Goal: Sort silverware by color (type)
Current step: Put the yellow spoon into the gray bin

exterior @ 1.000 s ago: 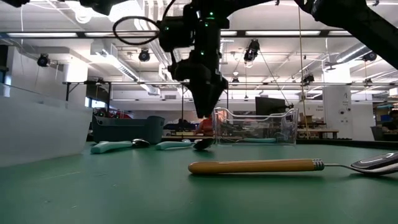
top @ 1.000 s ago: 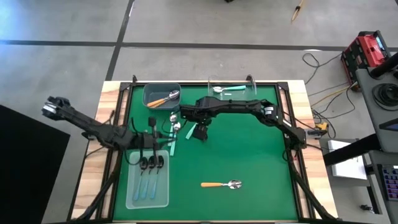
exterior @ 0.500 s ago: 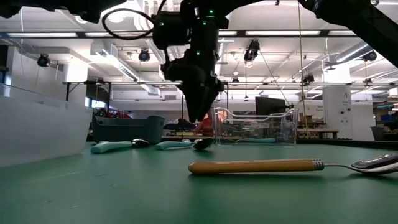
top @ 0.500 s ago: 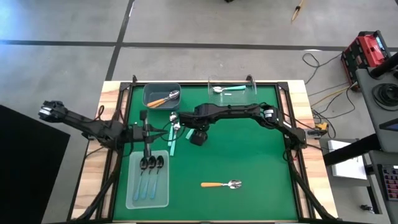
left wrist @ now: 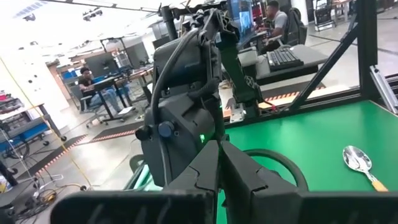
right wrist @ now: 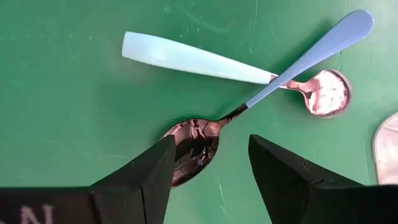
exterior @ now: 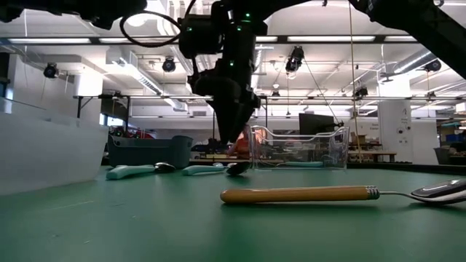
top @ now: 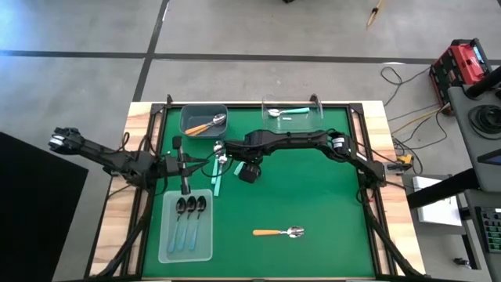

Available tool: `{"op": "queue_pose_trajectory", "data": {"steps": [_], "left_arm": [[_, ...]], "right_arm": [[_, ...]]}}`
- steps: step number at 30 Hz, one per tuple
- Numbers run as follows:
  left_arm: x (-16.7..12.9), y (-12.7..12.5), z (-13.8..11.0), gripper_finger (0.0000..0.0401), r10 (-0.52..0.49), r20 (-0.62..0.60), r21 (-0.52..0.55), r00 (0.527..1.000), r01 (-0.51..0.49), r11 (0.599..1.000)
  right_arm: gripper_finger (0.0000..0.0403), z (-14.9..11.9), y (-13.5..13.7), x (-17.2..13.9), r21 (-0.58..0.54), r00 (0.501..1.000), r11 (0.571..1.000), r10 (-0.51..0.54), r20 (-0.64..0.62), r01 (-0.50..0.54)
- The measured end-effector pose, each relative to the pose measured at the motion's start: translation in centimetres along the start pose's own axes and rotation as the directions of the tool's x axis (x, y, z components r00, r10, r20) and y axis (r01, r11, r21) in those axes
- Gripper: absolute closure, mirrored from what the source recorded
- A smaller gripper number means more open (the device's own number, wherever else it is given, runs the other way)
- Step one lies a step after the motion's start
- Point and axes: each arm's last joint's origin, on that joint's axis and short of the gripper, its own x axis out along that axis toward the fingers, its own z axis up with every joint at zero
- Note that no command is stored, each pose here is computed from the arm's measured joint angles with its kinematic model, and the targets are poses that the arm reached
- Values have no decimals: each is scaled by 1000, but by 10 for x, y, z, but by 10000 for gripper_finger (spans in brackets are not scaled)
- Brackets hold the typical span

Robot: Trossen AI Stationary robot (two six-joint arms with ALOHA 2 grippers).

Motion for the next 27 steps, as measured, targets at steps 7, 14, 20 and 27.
{"op": "queue_pose_trajectory", "data": {"steps": [7,14,20,27], "left_arm": [[0,0,0,401,1,-4,6,1000,-1,1000],[0,-1,-1,401,0,-7,16,1000,0,1000],[0,0,0,401,3,-4,45,1000,-2,999],[0,2,1,401,50,-2,89,999,-50,995]], "right_arm": [[207,-4,-2,6,13,999,1000,-8,-36,9],[207,-9,-3,10,33,997,999,-20,-77,23],[207,-11,-4,4,32,997,999,-25,-73,27],[207,-19,-5,-9,28,999,999,-19,-40,20]]}}
